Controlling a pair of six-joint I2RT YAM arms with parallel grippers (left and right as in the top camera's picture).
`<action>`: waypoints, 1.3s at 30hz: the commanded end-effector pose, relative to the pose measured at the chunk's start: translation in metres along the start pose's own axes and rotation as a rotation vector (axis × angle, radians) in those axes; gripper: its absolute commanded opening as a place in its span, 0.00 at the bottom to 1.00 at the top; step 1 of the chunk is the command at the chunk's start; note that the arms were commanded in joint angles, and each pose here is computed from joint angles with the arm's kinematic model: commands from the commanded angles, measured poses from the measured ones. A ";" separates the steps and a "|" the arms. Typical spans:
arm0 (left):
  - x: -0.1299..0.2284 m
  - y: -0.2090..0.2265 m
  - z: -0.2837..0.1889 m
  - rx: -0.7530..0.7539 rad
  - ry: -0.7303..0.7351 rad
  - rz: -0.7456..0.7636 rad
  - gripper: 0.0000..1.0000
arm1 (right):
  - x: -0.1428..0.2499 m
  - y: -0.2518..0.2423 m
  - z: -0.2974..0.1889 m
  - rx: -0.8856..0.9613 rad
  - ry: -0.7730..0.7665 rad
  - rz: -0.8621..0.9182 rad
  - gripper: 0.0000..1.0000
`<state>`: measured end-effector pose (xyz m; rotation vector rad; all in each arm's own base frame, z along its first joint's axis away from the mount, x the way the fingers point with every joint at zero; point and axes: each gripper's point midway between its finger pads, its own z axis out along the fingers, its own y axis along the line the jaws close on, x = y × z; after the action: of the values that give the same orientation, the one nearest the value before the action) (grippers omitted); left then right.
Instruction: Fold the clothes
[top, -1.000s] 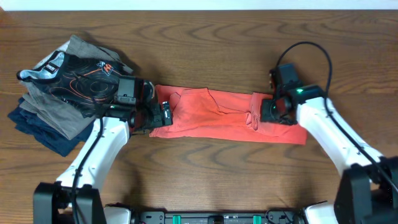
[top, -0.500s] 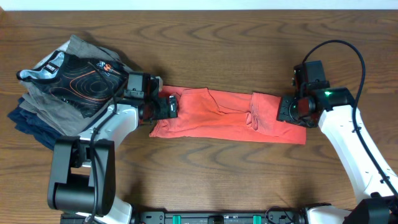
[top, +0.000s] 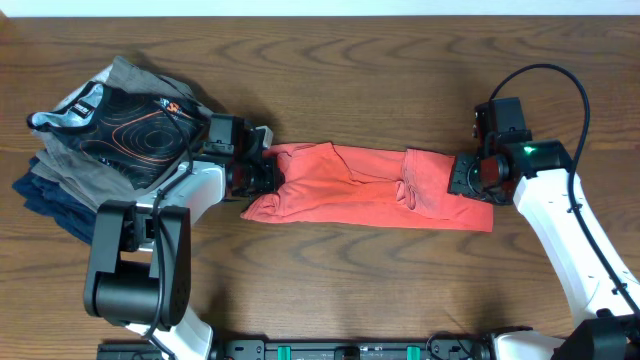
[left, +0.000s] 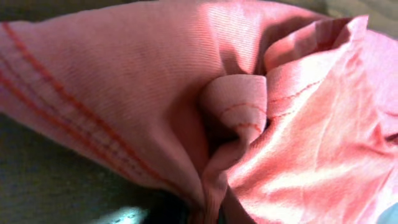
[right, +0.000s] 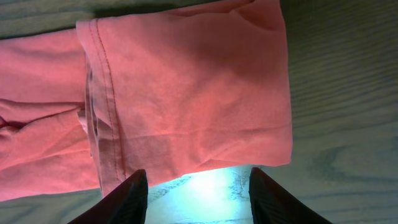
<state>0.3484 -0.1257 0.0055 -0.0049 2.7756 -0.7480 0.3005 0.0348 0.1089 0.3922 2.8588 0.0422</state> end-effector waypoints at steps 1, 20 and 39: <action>0.000 -0.002 -0.004 0.008 0.003 -0.003 0.06 | -0.008 -0.009 -0.005 0.036 -0.033 0.015 0.50; -0.064 -0.081 -0.158 -0.157 -0.207 0.117 0.06 | -0.011 -0.096 -0.008 0.198 0.009 0.127 0.52; 0.006 -0.215 -0.034 -0.040 -0.045 0.453 0.06 | -0.004 -0.097 -0.008 0.204 0.041 0.100 0.52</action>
<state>0.3175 -0.2857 0.1470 0.5681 2.5920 -0.5832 0.2738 -0.0555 0.1060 0.6027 2.9049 -0.2080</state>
